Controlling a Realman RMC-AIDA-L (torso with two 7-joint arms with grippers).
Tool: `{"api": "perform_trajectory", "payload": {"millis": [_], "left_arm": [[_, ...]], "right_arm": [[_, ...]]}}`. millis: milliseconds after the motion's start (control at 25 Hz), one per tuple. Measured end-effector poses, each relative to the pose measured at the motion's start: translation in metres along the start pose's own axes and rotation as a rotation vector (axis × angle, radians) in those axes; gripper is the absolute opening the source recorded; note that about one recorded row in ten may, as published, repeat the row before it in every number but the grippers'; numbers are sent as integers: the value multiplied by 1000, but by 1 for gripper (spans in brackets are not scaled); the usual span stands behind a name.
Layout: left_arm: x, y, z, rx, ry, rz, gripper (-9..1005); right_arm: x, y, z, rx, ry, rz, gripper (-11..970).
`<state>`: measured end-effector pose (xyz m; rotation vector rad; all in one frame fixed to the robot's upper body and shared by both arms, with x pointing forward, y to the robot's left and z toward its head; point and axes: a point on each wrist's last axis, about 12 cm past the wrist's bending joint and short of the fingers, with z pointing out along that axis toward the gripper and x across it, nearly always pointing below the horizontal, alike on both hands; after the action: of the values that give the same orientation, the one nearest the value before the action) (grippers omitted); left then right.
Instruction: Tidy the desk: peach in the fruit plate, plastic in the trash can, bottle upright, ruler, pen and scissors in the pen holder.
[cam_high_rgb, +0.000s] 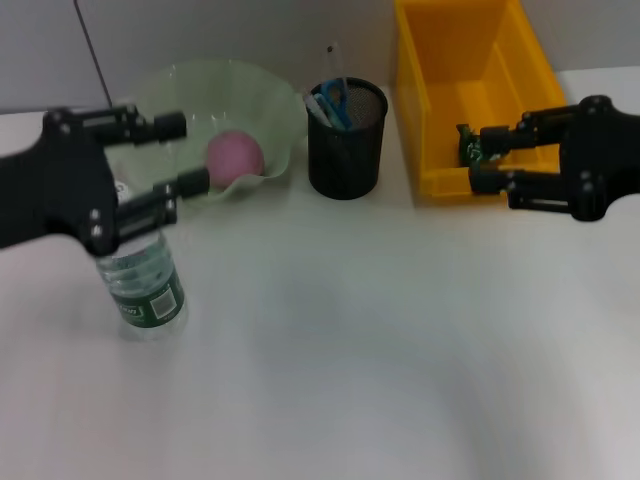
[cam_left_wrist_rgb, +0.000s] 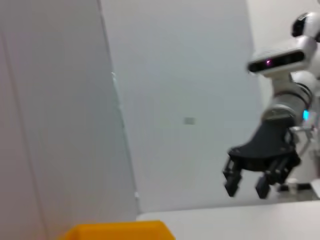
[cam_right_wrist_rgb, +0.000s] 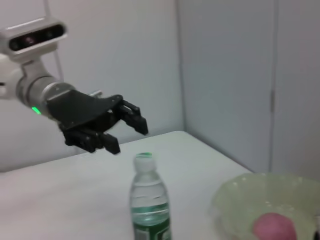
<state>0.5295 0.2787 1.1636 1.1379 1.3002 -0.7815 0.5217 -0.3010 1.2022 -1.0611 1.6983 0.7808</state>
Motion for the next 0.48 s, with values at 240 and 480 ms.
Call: {"api": "perform_trajectory", "payload": {"millis": [240, 480], "left_arm": [[13, -12, -1, 39, 64, -36, 499], [18, -17, 4, 50, 85, -59, 499]], "right_arm": [[10, 8, -1, -85, 11, -38, 448], [17, 19, -25, -128, 5, -70, 448]]}}
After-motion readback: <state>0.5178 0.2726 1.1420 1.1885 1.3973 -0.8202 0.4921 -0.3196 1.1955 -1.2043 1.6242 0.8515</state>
